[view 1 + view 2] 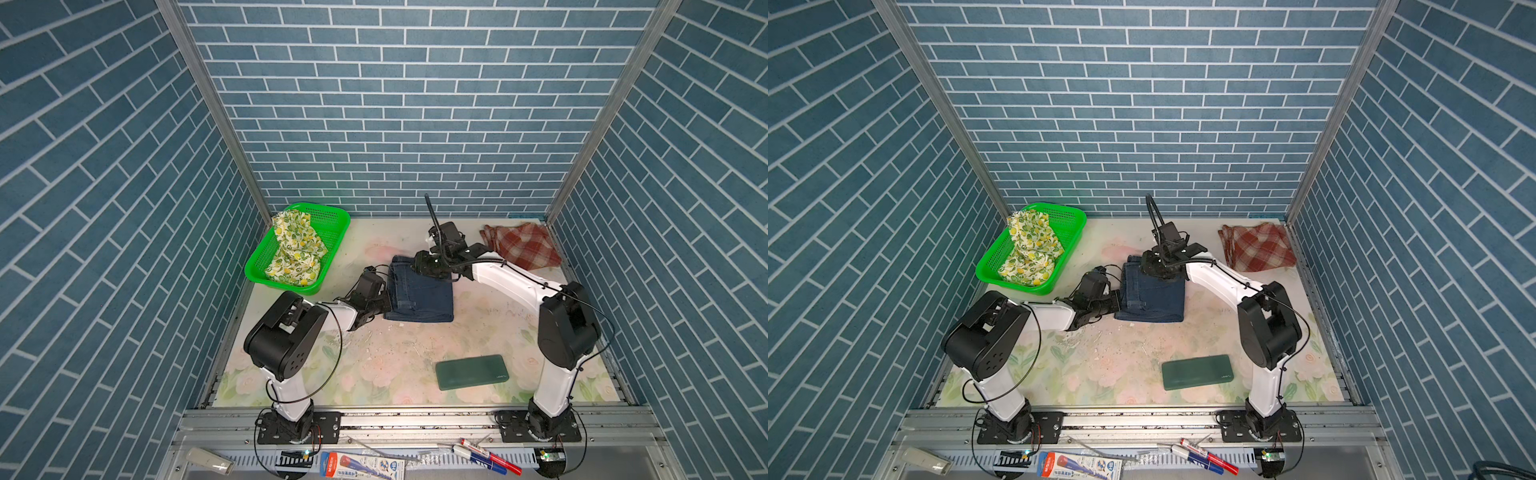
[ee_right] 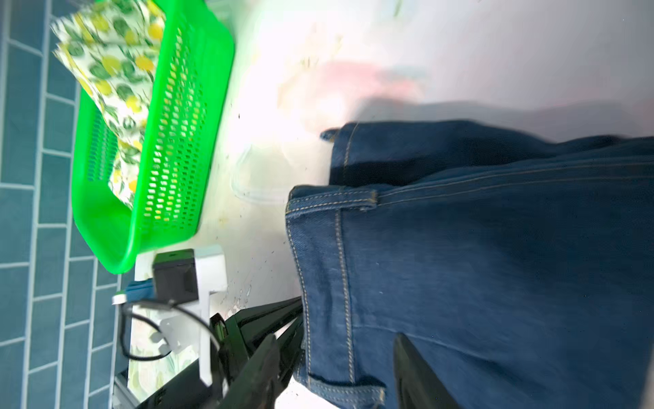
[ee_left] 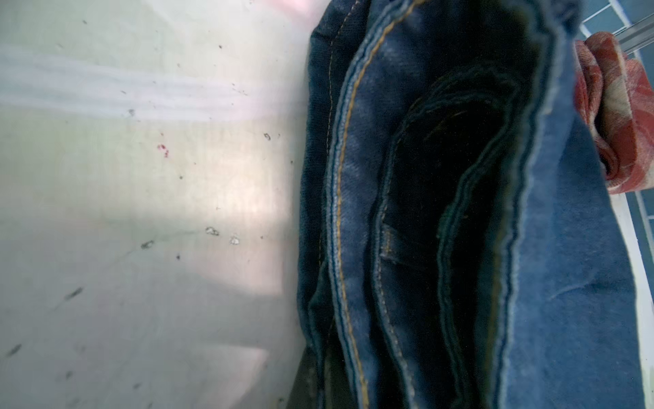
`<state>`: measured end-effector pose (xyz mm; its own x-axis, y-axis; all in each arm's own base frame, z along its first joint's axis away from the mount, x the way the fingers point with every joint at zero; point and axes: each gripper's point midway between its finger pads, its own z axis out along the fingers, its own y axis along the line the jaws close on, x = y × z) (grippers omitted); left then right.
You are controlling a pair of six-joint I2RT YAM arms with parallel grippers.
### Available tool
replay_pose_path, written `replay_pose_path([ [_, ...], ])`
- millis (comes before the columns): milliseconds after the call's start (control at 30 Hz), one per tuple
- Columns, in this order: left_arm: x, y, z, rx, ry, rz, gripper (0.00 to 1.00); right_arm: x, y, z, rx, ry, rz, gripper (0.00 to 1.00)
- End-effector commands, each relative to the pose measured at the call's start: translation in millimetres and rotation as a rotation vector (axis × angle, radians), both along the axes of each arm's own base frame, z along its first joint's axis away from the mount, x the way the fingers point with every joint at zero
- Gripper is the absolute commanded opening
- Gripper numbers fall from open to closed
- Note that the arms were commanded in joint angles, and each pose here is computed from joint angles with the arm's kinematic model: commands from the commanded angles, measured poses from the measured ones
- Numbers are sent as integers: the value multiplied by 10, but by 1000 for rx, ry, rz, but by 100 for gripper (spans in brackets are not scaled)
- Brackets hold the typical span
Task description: Fold and stack the skirts
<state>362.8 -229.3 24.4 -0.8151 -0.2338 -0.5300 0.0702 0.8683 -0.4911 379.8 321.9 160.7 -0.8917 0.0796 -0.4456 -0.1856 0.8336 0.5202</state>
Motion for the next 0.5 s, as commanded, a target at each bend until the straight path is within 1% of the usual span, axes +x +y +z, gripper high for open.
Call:
replay_pose_path([
  [0, -174, 15, -160, 10, 67, -18, 0, 22, -272, -20, -37, -24, -75, 52],
  [167, -235, -50, -160, -3, 65, -29, 0, -6, -561, -112, -78, -31, -121, 53],
  [267, -316, -114, -173, 24, 63, -48, 0, -23, -684, -144, -85, -36, -132, 53],
  [400, -402, -138, -196, 52, 67, -60, 0, -32, -826, -202, -117, -62, -145, 56],
  [433, -392, -140, -167, 50, 59, -58, 1, -41, -846, -217, -125, -67, -144, 57],
  [467, -465, -63, -230, 70, 74, -50, 4, -47, -863, -233, -131, -74, -141, 57],
])
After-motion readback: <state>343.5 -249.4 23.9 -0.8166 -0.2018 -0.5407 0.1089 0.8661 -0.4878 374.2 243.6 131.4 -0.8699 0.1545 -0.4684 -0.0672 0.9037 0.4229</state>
